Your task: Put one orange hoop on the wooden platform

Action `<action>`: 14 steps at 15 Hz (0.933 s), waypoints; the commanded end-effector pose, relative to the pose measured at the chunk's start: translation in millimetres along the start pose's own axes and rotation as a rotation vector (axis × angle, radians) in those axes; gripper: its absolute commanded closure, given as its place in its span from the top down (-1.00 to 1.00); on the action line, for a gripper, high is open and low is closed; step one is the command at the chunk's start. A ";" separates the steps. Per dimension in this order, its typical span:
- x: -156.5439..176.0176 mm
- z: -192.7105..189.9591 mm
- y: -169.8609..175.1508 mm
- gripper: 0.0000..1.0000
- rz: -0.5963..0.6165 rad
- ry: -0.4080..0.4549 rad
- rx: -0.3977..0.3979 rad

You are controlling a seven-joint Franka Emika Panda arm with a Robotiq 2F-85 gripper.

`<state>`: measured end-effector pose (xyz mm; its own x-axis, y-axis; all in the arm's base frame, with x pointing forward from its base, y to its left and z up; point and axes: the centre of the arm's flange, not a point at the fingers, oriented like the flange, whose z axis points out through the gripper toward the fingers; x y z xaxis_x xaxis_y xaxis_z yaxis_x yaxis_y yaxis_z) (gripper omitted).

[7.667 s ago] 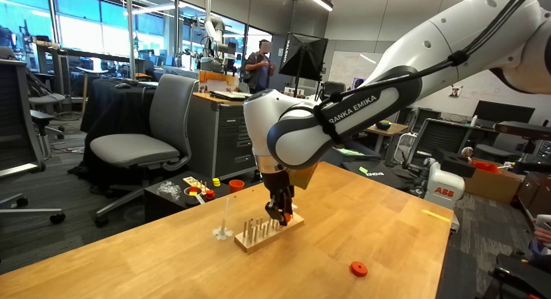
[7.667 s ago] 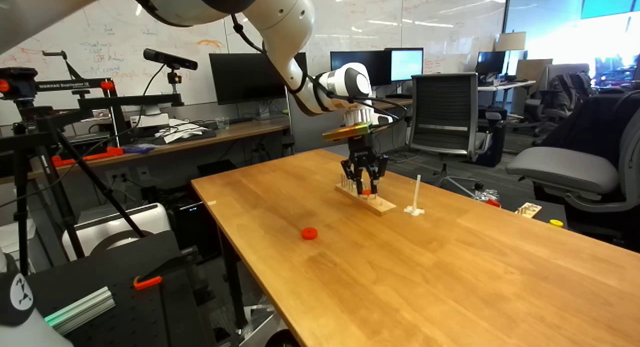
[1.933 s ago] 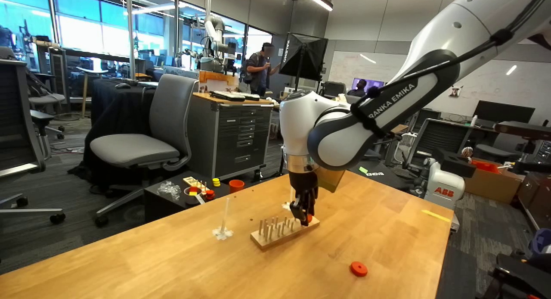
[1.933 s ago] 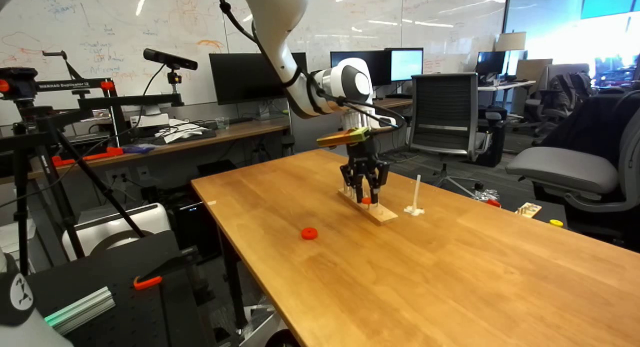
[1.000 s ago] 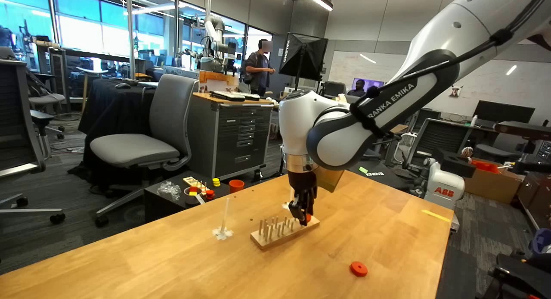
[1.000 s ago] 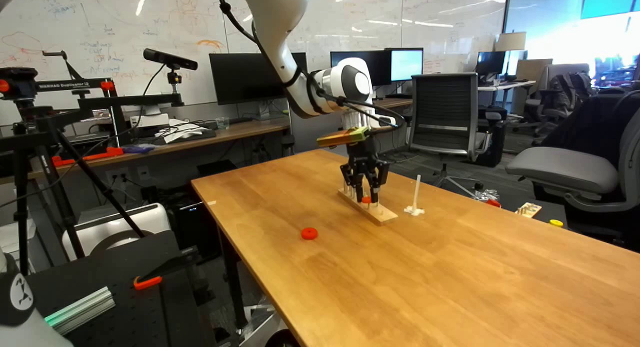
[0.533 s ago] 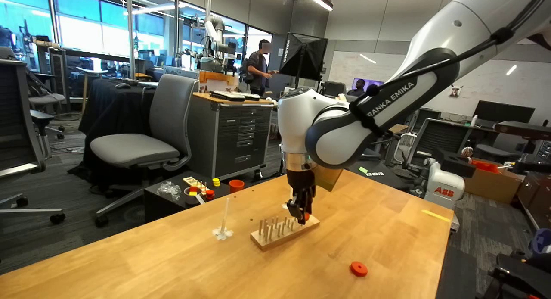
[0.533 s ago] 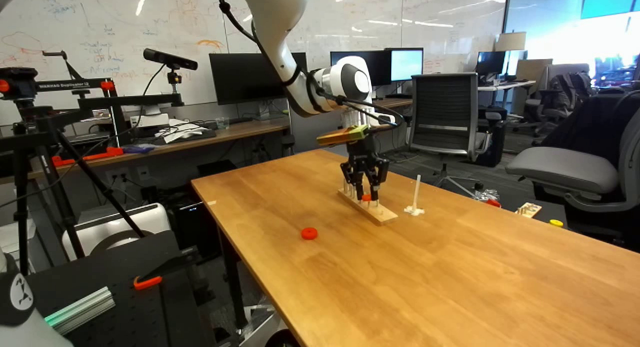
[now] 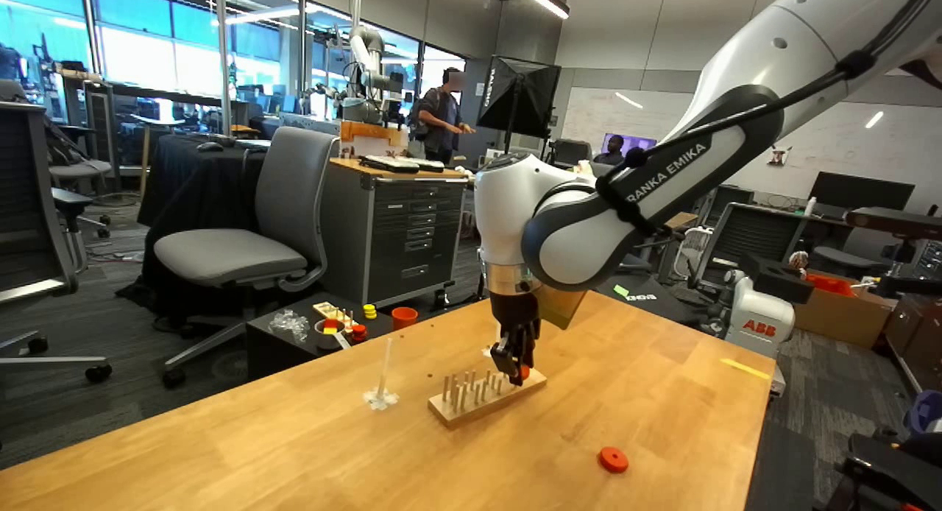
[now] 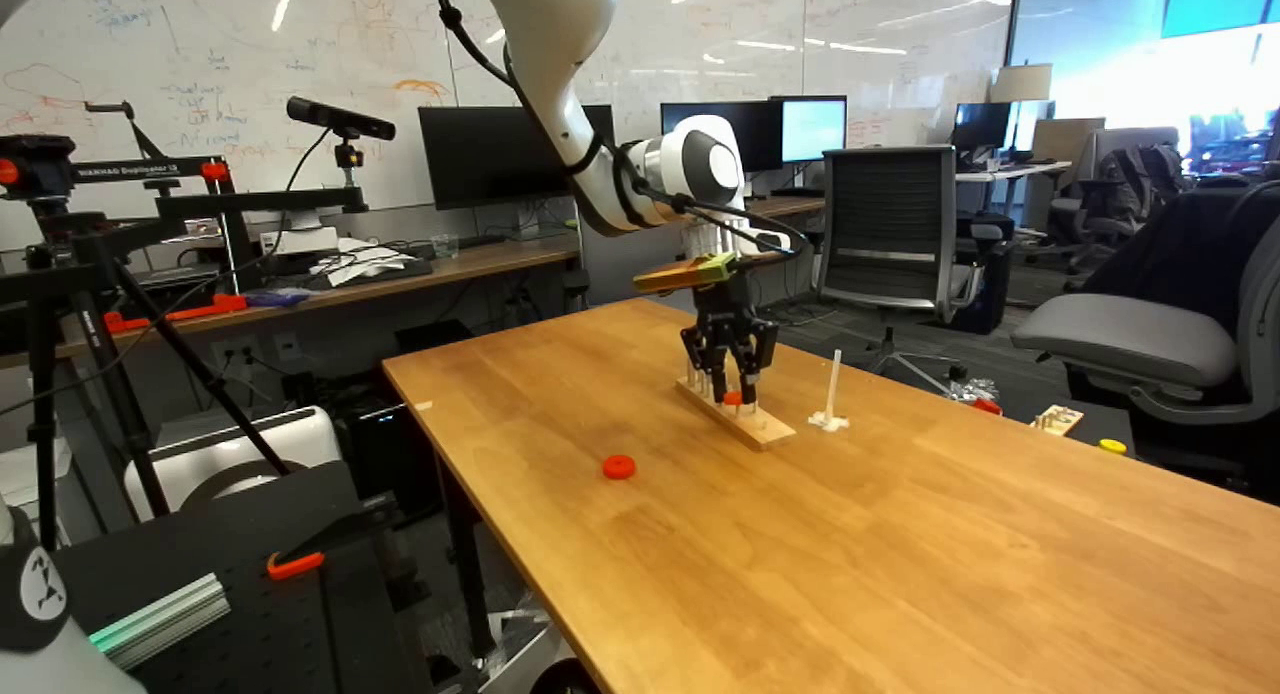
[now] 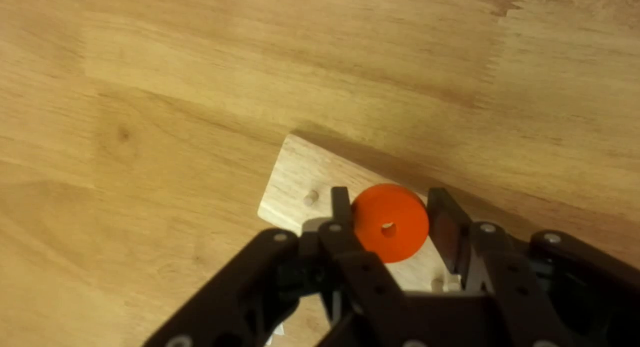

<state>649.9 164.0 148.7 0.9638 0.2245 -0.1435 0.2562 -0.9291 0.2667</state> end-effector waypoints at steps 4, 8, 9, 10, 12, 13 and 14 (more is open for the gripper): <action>9.5 1.8 2.1 -0.65 0.023 -0.012 0.006; 12.1 6.6 5.2 -0.65 0.034 -0.018 0.007; 12.5 7.1 5.9 -0.65 0.036 -0.019 0.007; 13.5 7.8 6.6 -0.65 0.038 -0.021 0.007; 14.9 9.3 7.3 -0.65 0.039 -0.025 0.006; 15.3 9.2 7.5 -0.65 0.039 -0.026 0.006; 15.7 8.9 7.7 -0.65 0.039 -0.027 0.006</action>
<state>657.0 157.6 137.5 0.9674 0.2044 -0.1496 0.2389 -0.9327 0.2703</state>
